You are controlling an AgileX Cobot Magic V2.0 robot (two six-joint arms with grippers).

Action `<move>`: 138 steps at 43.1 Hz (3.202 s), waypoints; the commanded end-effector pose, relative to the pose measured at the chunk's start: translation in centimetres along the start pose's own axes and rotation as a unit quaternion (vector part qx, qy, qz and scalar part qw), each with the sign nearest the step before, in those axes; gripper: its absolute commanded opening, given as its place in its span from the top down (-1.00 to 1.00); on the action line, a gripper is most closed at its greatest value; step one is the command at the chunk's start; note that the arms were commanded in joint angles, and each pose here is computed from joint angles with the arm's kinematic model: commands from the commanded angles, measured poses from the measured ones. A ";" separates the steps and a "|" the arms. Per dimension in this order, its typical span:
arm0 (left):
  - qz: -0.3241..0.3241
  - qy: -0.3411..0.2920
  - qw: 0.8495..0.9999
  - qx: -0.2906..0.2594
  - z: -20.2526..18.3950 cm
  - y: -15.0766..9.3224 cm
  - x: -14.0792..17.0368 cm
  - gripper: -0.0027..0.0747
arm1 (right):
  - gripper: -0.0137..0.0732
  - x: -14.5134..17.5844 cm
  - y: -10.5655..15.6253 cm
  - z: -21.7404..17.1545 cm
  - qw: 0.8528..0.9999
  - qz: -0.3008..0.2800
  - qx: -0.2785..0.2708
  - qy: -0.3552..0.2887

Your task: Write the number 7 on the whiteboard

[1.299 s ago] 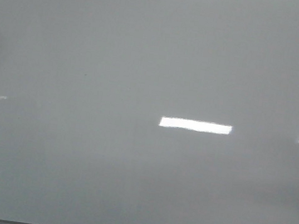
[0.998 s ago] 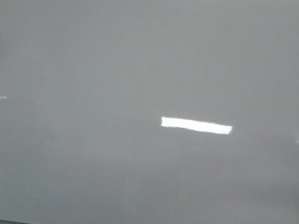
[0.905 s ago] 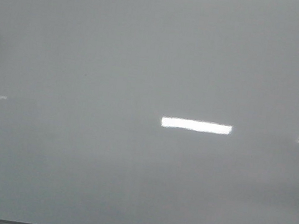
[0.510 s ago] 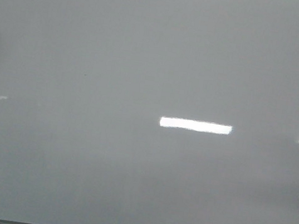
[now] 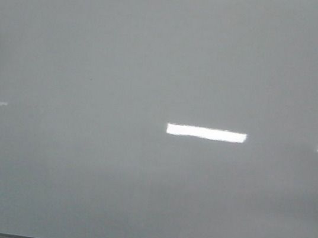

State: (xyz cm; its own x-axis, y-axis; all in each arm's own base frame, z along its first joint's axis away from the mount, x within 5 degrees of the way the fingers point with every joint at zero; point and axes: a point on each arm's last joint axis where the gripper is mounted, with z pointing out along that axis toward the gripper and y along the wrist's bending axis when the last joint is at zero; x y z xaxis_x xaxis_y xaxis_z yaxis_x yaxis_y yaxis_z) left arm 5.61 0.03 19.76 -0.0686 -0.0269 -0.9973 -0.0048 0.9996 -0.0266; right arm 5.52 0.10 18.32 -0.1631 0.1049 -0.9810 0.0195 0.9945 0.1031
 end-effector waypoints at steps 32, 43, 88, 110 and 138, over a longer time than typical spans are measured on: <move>0.023 -0.136 0.990 -0.001 -1.6 -0.3 -10.9 0.98 | 0.82 -10.8 1.3 -3.1 0.992 0.021 -0.023 -0.118; 0.026 -0.015 1.000 -0.006 2.0 -0.2 -12.2 0.98 | 0.82 -13.0 1.5 -0.5 0.998 0.024 -0.017 -0.055; 0.018 0.272 0.962 -0.009 10.8 -0.2 -7.5 -0.72 | -0.73 -12.8 1.5 0.0 0.999 0.024 -0.016 -0.040; 0.021 0.266 0.963 0.030 19.2 -1.9 -3.8 -0.72 | -0.73 -12.8 1.6 0.0 0.999 0.023 -0.023 -0.038; 0.026 0.228 0.973 0.029 21.9 -2.0 -1.6 0.18 | -0.73 -12.7 1.6 0.0 0.999 0.023 -0.023 -0.036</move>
State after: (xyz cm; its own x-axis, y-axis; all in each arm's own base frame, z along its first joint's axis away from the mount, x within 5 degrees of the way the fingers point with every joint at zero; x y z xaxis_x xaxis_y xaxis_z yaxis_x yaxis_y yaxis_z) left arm 26.69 -1.68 17.84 -0.6180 0.0439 -0.7850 0.0636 0.9980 0.0057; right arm 7.46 0.43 29.40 -0.1769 0.1464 -0.9733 -0.0174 0.9883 0.1518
